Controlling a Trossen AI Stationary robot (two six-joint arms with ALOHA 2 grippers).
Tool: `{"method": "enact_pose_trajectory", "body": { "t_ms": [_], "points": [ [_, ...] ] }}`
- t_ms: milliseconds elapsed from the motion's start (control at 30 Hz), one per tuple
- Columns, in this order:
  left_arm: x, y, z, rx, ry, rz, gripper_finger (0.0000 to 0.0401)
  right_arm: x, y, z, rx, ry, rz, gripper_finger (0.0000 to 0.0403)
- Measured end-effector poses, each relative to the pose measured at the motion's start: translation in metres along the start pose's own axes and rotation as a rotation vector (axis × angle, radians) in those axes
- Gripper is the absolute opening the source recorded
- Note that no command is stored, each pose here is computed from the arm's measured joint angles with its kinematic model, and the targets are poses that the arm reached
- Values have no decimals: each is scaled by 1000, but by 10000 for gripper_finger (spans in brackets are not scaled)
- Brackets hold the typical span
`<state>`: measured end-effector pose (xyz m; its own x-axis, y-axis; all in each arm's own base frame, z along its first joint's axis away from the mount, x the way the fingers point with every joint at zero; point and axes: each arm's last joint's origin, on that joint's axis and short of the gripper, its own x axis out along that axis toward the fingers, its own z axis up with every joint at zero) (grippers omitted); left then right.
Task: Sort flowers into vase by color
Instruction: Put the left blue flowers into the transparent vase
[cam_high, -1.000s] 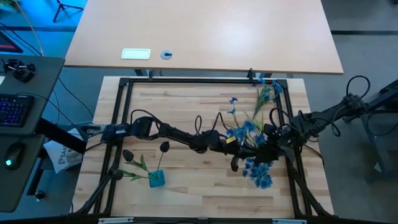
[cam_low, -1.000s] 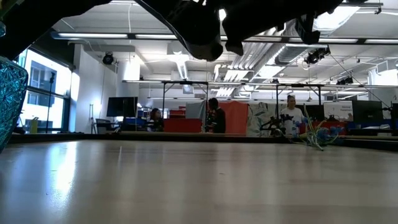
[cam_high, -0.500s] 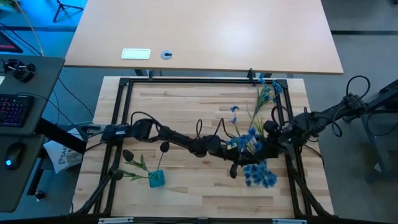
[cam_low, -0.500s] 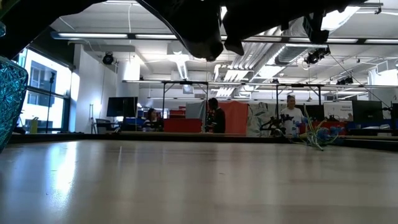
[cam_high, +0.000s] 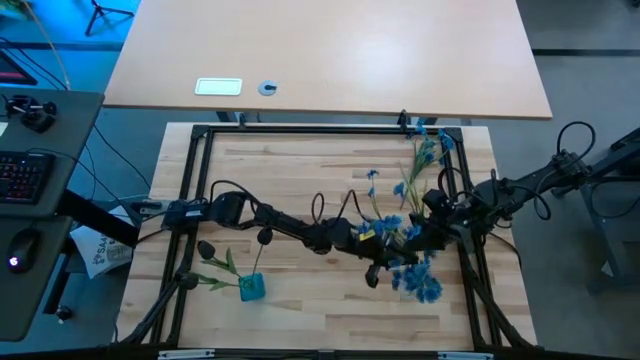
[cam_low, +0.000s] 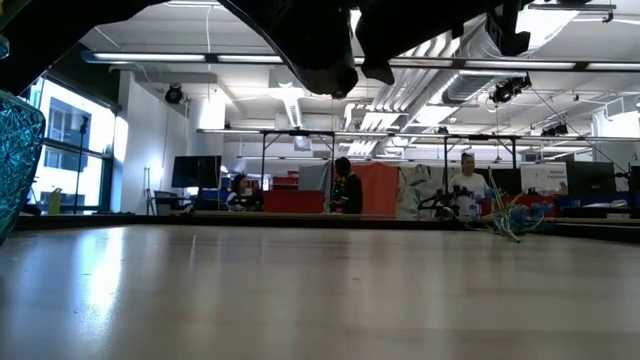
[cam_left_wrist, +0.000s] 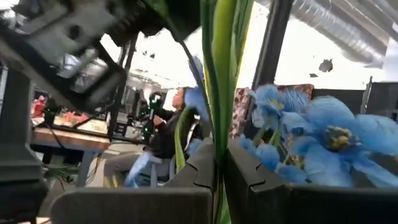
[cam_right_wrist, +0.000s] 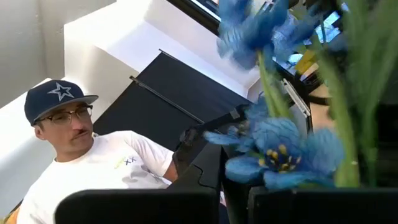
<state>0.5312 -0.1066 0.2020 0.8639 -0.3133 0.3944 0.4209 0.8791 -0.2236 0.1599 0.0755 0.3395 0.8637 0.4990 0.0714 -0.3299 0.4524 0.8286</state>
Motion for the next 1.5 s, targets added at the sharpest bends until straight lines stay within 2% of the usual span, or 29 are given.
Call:
{"method": "enact_pose_trajectory", "body": {
  "t_ms": [200,433,600,867,1100,1300,1500],
  "points": [
    [0,1,-9,25,86,31,1,0,0,0,0,-17,-11,0],
    [-1,3,-10,64,89,69,1,0,-1,1,0,-26,-17,0],
    [-1,3,-12,83,121,48,1,0,-1,1,0,-25,-17,0],
    [-1,2,-13,30,129,32,2,0,-1,1,-2,-25,-17,0],
    [-3,5,-22,32,226,58,4,0,-1,1,-4,-25,-17,0],
    [-5,7,-29,52,301,74,44,0,1,2,-8,-36,-20,0],
    [-6,9,-32,22,348,94,114,-4,28,22,-155,-142,21,0]
  ]
}}
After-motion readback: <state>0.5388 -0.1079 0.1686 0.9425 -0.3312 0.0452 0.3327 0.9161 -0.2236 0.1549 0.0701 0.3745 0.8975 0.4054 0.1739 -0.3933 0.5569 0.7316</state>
